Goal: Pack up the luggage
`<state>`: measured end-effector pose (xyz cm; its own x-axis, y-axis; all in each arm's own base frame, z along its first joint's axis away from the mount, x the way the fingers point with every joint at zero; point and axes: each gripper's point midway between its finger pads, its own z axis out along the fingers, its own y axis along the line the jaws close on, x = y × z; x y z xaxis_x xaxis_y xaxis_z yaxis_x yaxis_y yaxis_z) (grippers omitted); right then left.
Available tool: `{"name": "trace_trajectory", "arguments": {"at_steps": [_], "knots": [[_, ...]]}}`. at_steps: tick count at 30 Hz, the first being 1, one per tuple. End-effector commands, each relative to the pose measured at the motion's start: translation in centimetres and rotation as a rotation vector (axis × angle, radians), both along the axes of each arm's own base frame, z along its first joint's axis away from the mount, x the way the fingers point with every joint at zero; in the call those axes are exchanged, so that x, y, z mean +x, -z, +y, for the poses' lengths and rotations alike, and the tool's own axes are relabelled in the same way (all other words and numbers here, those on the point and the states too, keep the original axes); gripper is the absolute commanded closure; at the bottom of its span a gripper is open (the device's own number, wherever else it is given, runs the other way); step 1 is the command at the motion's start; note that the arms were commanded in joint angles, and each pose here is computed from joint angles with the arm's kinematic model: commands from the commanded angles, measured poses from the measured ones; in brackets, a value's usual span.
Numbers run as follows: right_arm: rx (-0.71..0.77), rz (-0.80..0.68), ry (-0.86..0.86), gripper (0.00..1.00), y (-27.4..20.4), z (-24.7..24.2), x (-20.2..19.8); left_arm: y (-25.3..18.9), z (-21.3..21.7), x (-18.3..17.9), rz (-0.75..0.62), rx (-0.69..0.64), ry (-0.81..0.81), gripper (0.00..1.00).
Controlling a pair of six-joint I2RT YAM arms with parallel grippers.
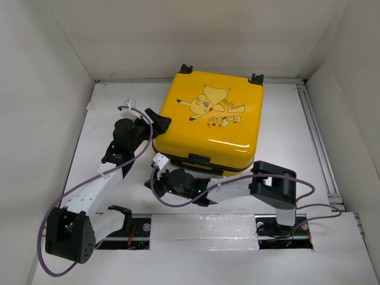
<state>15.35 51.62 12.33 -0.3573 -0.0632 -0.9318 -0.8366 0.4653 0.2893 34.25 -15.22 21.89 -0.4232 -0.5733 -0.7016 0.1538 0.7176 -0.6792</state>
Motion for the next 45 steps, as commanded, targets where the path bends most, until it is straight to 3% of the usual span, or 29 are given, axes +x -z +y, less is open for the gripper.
{"name": "trace_trajectory", "arguments": {"at_steps": [1, 6, 9, 10, 12, 13, 15, 18, 19, 23, 25, 26, 30, 34, 35, 37, 39, 45], "knots": [[0.190, -0.087, -0.066, 1.00, -4.8, 3.9, 0.1, 0.3, -5.5, -5.4, 0.110, -0.114, 0.317, 0.10], [0.229, -0.083, -0.107, 1.00, -6.5, 3.6, -0.3, -2.2, -4.4, -5.6, 0.083, -0.060, 0.276, 0.08], [0.156, -0.041, -0.074, 1.00, -4.2, -0.5, -1.3, -5.5, -2.0, -4.3, -0.027, -0.080, 0.107, 0.07], [0.173, -0.028, -0.056, 1.00, -6.3, -2.1, -1.5, -5.8, -1.2, -3.8, -0.045, -0.090, 0.056, 0.07], [0.103, -0.006, -0.003, 1.00, -5.1, -5.3, -1.1, -7.0, 0.5, -2.4, -0.093, -0.086, -0.060, 0.07], [0.130, -0.009, 0.034, 1.00, -7.6, -7.1, -0.7, -7.0, 1.1, -1.6, -0.089, -0.079, -0.099, 0.07], [0.069, 0.026, 0.130, 0.96, -7.3, -10.7, 0.9, -7.0, 2.3, 0.4, -0.086, -0.073, -0.150, 0.07], [0.092, 0.020, 0.330, 0.76, -10.1, -17.3, 3.4, -5.8, 3.4, 3.2, -0.046, -0.125, -0.183, 0.07], [0.149, 0.004, 0.432, 0.64, -12.6, -20.7, 5.1, -5.5, 3.4, 3.9, -0.043, -0.134, -0.197, 0.07], [0.167, -0.035, 0.839, 0.47, -14.5, -32.9, 11.7, -2.3, 3.1, 5.8, 0.018, -0.146, -0.216, 0.07], [0.173, -0.042, 0.966, 0.53, -15.2, -37.4, 14.3, -1.8, 2.6, 5.6, 0.015, -0.158, -0.211, 0.07], [0.191, -0.043, 1.093, 0.62, -15.7, -41.8, 16.6, -1.3, 2.9, 5.5, 0.023, -0.152, -0.228, 0.07], [0.180, 0.084, 1.261, 0.94, -13.1, -49.7, 21.6, -0.2, 4.0, 4.3, 0.004, -0.141, -0.293, 0.12], [0.150, 0.233, 1.286, 0.98, -7.9, -52.2, 24.6, 2.2, 5.2, 1.9, 0.015, -0.124, -0.338, 0.23], [0.163, 0.214, 1.284, 0.98, -8.1, -52.3, 25.3, 3.4, 5.7, 0.9, 0.029, -0.115, -0.352, 0.29], [0.189, 0.246, 1.176, 0.95, -7.3, -50.3, 26.3, 4.7, 5.7, 0.1, 0.040, -0.113, -0.343, 0.36], [0.122, 0.324, 1.026, 0.95, -4.6, -46.9, 27.5, 6.5, 5.4, -0.9, 0.069, -0.109, -0.312, 0.44], [0.053, 0.306, 0.714, 0.95, -5.0, -35.7, 31.8, 8.0, 5.0, -2.5, 0.074, -0.095, -0.265, 0.51]]}}
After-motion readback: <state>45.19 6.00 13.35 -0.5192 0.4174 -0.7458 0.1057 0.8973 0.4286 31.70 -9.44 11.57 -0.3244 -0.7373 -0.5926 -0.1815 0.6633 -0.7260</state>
